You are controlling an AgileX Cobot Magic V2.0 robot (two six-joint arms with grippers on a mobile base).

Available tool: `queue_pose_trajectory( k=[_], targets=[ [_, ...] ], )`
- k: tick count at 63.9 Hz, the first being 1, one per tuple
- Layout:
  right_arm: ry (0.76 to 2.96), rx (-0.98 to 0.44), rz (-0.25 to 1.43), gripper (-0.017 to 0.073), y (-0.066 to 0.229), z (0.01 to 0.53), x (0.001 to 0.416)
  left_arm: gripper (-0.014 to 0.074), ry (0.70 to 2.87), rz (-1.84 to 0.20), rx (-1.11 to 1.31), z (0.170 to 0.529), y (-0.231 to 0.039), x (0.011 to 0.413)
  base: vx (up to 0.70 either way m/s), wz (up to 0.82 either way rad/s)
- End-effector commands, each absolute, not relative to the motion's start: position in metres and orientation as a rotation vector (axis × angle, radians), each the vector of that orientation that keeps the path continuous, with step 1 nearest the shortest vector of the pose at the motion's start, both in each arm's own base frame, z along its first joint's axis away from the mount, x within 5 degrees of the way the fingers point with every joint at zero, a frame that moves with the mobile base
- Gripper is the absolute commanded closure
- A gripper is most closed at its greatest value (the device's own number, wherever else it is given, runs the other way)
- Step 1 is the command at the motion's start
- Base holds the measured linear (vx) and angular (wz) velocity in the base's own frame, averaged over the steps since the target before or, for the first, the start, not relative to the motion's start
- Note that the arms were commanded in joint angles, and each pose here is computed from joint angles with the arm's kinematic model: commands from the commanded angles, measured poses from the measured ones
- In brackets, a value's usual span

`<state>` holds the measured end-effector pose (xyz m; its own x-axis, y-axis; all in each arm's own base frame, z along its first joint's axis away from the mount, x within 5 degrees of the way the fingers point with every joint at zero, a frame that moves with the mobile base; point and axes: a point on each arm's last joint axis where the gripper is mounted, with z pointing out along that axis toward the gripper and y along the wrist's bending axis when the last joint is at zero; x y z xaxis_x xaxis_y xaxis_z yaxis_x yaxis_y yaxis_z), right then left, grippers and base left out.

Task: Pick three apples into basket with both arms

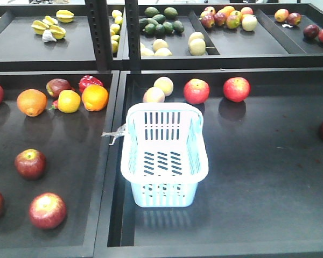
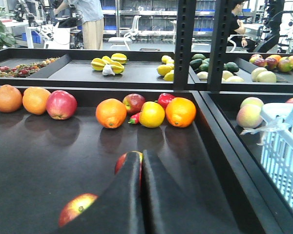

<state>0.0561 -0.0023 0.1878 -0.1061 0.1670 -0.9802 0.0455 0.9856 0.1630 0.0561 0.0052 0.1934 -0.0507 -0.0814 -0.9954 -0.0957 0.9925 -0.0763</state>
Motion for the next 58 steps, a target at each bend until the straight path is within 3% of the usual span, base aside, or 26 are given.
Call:
queue_pose_trajectory(
  k=[1,58],
  targets=[
    [1.606,0.139,0.099,0.0564,-0.0018,0.1925,0.0565,0.06,1.561,-0.001,-0.13,0.1932,0.0046,0.0561,0.08,0.07],
    [1.606,0.139,0.099,0.0564,-0.0018,0.1925,0.0565,0.06,1.561,-0.001,-0.13,0.1932,0.0046,0.0561,0.06,0.06]
  ],
)
